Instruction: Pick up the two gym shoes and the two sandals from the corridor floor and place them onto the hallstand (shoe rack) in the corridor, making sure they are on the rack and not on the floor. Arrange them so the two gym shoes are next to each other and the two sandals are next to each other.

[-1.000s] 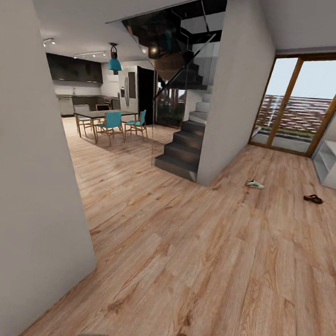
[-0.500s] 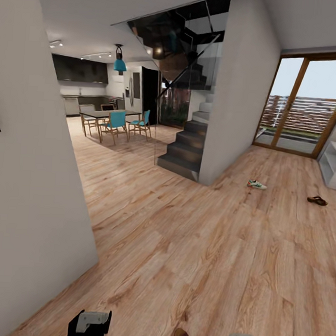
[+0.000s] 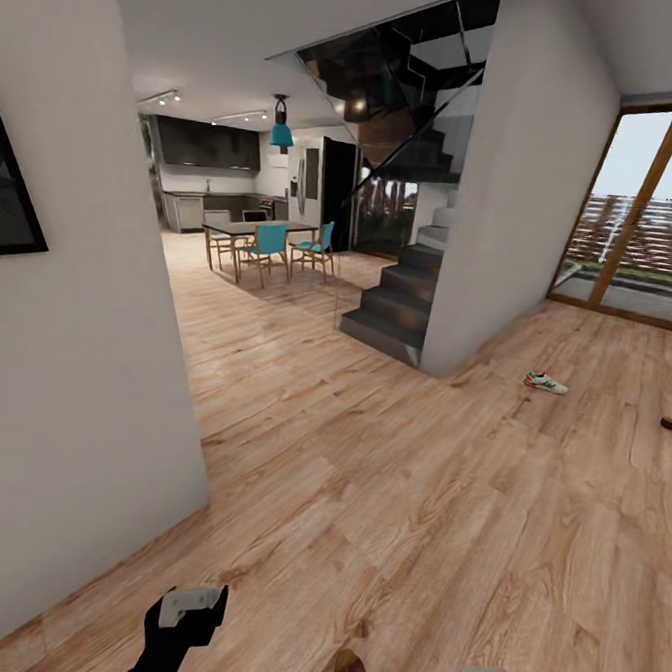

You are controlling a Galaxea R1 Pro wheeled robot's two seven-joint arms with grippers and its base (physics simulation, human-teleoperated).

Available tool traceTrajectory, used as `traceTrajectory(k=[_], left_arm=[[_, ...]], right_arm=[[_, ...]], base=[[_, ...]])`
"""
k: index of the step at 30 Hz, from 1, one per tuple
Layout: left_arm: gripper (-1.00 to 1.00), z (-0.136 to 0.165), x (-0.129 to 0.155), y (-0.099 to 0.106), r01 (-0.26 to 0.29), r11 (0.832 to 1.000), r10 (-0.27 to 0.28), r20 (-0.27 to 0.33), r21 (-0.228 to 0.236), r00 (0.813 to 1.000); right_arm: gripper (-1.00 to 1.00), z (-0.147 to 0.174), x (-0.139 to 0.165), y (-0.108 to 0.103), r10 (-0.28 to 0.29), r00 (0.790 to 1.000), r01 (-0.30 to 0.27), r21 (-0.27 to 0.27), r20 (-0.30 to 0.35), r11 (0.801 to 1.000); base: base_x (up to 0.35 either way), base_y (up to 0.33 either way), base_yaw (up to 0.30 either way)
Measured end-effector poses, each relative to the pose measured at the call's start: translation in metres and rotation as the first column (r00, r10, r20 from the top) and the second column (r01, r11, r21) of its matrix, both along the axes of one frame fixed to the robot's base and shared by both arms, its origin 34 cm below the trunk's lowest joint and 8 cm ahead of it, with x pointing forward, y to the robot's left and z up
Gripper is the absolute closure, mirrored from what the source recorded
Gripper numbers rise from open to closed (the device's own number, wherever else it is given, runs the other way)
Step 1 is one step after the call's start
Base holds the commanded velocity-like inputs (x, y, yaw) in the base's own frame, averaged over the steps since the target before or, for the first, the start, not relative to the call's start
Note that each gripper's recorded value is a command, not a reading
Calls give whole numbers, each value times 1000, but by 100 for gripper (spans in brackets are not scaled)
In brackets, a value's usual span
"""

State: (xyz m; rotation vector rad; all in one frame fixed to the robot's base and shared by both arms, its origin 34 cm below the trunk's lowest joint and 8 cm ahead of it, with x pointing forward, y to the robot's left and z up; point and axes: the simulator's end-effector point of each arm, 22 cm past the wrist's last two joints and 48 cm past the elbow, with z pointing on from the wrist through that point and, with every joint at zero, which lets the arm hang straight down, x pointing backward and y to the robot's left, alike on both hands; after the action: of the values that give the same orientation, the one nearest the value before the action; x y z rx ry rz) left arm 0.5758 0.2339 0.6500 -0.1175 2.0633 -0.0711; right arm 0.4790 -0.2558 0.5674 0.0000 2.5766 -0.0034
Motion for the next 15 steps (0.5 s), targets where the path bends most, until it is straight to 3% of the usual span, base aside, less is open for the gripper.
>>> traceTrajectory(k=[4, 10, 13, 15], left_arm=[[-100, 2, 3, 0, -10, 1000, 10, 5, -15, 1000], [-100, 4, 5, 8, -69, 994, 70, 5, -83, 998], [-100, 13, 25, 8, -75, 992, 76, 6, -101, 997], [-100, 21, 49, 4, -60, 992, 58, -26, -112, 998]], right_arm=[[-100, 0, 0, 1, 4, 1000, -4, -1, -1, 1000], [-100, 0, -1, 2, 8, 1000, -8, -4, -1, 1000], [-100, 0, -1, 0, 5, 1000, -5, -7, -1, 1000], [-100, 0, -1, 0, 3, 1000, -3, -8, -1, 1000]], base=[[-13, -41, 11], [-2, -7, 2], [0, -2, 0], [0, 0, 0]])
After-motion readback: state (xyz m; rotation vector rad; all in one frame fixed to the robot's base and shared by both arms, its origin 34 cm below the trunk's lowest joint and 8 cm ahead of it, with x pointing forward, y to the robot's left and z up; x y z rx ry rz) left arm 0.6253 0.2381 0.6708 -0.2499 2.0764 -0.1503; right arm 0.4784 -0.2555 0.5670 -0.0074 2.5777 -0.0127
